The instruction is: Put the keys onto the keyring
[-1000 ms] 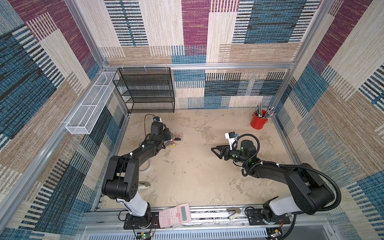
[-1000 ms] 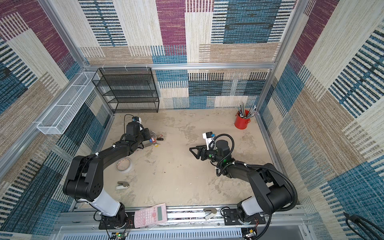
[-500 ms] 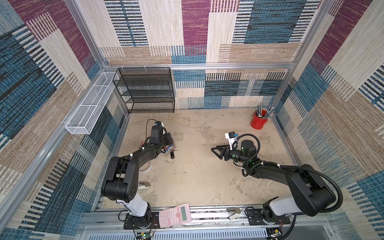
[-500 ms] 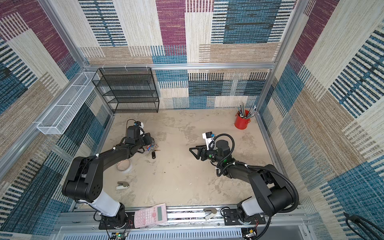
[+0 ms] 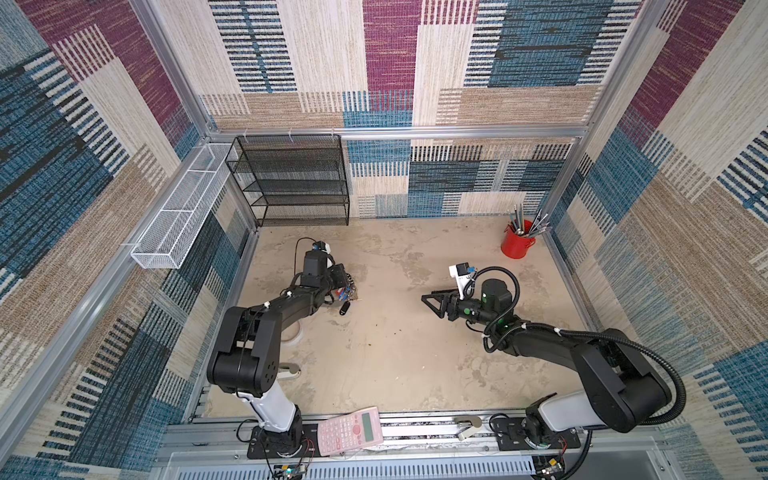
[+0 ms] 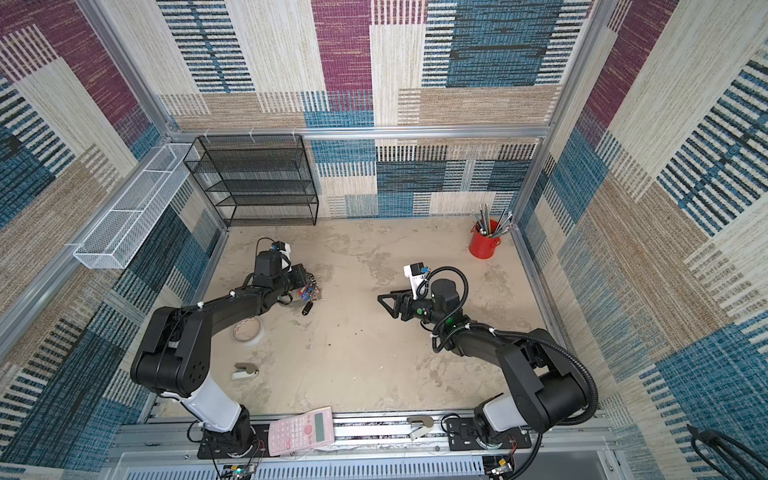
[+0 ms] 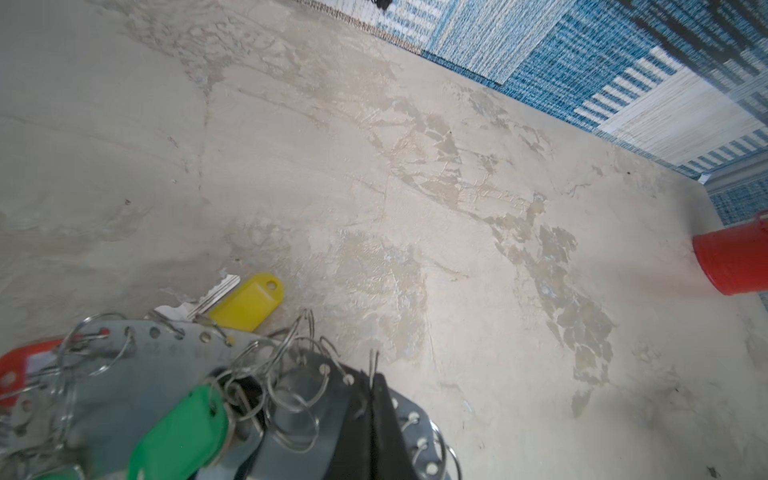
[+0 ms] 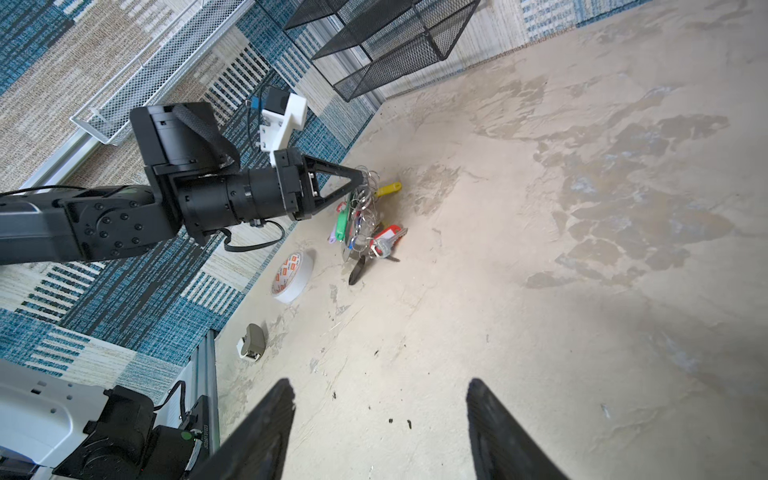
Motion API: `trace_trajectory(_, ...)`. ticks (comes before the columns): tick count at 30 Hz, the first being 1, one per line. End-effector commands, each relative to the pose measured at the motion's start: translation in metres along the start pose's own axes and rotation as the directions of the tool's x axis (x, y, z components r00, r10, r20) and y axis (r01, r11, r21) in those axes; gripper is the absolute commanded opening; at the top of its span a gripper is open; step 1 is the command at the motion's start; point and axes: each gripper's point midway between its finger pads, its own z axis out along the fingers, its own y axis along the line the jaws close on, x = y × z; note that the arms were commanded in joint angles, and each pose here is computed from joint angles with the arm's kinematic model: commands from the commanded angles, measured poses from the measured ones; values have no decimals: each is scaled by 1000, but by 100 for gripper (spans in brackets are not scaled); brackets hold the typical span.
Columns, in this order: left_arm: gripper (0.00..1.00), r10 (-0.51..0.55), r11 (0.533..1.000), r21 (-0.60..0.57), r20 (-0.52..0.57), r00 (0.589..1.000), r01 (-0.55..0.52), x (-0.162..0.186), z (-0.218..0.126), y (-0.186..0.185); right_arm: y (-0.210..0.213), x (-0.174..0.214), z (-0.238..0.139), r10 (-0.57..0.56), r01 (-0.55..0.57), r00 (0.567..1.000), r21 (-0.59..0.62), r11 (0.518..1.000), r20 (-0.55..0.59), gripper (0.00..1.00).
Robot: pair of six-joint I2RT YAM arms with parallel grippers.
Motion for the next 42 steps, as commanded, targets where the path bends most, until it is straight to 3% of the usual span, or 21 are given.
trace_trajectory(1, 0, -4, 995, 96, -35, 999, 7, 8, 9, -22, 3, -6, -2, -10, 10, 1000, 5, 1000, 22, 68)
trace_trajectory(9, 0, 48, 982, 186, -135, 990, -22, 52, 27, -72, 4, -24, -19, 5, -6, 997, 22, 1000, 78, 69)
trace_trajectory(18, 0, 92, 949, 314, -189, 978, -28, 102, 28, -161, -7, -46, -52, 17, -35, 989, 117, 993, 149, 69)
trace_trajectory(29, 0, 146, 854, 520, -176, 973, -34, 123, 4, -289, -12, -74, -101, 3, -64, 963, 218, 974, 270, 70)
trace_trajectory(35, 0, 134, 879, 472, -109, 985, -67, 104, -15, -277, -10, -80, -111, -21, -49, 960, 242, 969, 281, 71)
trace_trajectory(42, 0, 165, 859, 490, 4, 986, -145, 48, -69, -271, -12, -79, -107, -33, -34, 962, 239, 970, 269, 70)
